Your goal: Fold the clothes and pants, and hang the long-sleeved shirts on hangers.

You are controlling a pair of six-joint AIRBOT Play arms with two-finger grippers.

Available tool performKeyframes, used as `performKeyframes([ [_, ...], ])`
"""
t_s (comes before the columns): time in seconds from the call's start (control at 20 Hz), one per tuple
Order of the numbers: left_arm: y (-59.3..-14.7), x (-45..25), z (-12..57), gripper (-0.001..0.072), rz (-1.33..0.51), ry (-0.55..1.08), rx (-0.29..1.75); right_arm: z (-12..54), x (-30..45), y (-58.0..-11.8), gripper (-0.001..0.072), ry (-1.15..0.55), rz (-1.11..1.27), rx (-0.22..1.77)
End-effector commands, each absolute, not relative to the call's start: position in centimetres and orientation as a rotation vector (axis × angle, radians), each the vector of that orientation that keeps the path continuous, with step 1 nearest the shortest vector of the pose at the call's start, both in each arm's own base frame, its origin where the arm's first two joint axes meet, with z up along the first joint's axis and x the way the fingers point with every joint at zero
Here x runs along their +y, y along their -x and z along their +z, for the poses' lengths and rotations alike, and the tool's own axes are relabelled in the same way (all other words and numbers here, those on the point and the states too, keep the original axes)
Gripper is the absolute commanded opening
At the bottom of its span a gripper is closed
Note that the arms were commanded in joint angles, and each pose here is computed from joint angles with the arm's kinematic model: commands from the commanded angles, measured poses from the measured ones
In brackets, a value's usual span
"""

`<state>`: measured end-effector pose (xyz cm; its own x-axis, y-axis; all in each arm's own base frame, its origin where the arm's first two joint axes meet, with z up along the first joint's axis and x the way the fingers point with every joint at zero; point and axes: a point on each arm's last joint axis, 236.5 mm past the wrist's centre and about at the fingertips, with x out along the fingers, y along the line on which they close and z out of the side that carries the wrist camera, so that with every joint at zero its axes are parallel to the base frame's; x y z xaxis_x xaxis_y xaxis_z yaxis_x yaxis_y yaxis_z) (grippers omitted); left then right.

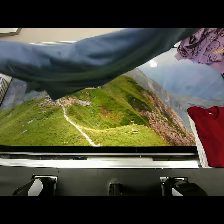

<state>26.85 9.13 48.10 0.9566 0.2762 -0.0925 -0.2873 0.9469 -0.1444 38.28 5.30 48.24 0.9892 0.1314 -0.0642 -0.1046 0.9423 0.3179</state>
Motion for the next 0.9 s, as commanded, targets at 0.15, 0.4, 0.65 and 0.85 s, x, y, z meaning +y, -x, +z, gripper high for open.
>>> performKeyframes([
  [0.15, -19.2, 8.0, 52.1, 0.0014, 0.411, 0.053, -0.062, 50.7, 1.9, -31.4, 0.0034, -0.271, 0.029, 0.036],
  [0.4, -27.4, 7.3, 42.6, 0.0014, 0.208, 0.181, 0.189, 42.0, 3.1, -42.3, 0.0035, -0.257, -0.021, 0.265],
  [0.65, -37.6, 9.8, 20.9, 0.0014, 0.156, 0.384, 0.545, 23.2, 7.1, -55.9, 0.0035, -0.394, -0.045, 0.615],
  [0.85, -42.1, 8.5, 5.7, 0.0015, 0.167, 0.434, 0.712, 8.9, 15.0, -60.8, 0.0036, -0.700, 0.099, 0.870],
])
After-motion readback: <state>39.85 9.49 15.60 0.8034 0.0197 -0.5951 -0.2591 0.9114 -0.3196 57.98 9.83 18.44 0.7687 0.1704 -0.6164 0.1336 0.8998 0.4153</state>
